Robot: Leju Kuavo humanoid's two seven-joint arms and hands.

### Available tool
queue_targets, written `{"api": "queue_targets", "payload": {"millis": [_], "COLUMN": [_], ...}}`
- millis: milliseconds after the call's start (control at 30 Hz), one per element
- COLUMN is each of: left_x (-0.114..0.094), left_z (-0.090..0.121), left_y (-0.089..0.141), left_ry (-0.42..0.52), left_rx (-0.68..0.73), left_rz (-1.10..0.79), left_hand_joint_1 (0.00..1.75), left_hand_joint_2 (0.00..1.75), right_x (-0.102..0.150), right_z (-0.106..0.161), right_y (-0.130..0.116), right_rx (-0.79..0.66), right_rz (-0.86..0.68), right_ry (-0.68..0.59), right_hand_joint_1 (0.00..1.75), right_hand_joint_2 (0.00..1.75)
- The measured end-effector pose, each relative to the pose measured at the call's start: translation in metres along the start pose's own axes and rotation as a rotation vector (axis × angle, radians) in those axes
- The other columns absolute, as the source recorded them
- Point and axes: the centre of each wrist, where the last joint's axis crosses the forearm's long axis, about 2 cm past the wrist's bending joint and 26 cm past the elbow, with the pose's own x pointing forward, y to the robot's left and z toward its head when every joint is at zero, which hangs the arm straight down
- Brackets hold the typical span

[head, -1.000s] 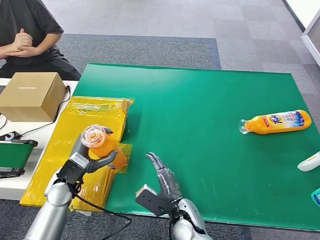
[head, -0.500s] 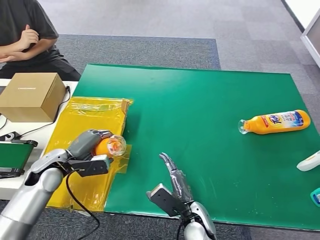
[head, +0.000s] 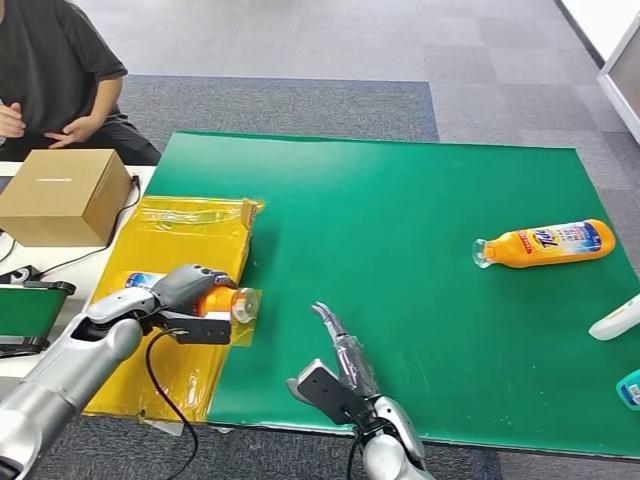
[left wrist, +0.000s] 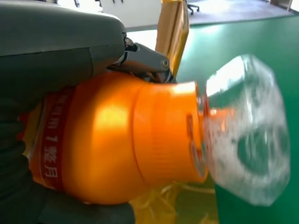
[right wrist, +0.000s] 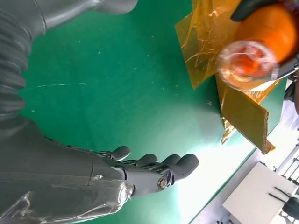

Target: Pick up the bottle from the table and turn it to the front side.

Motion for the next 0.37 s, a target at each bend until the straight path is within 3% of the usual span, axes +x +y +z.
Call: {"api": "queue_targets", "payload": {"millis": [167, 367], "left_x": [0.002, 0.03], "left_z": [0.008, 0.026], "left_y": [-0.028, -0.04], "left_ry": [-0.009, -0.061], "left_rx": [0.1, 0.511], "left_rz": [0.094, 0.306], "left_hand_joint_1": [0.0, 0.0], "left_hand_joint_2": [1.75, 1.75], "right_x": [-0.003, -0.01], "right_z": [0.004, 0.022], "right_y": [0.002, 0.002], "right_rx": [0.0, -0.025], "right_rz": [-0.011, -0.02], "right_ry": [0.021, 0.076], "right_hand_joint_1": [0.0, 0.0], "right_hand_joint_2": [1.75, 1.75]}}
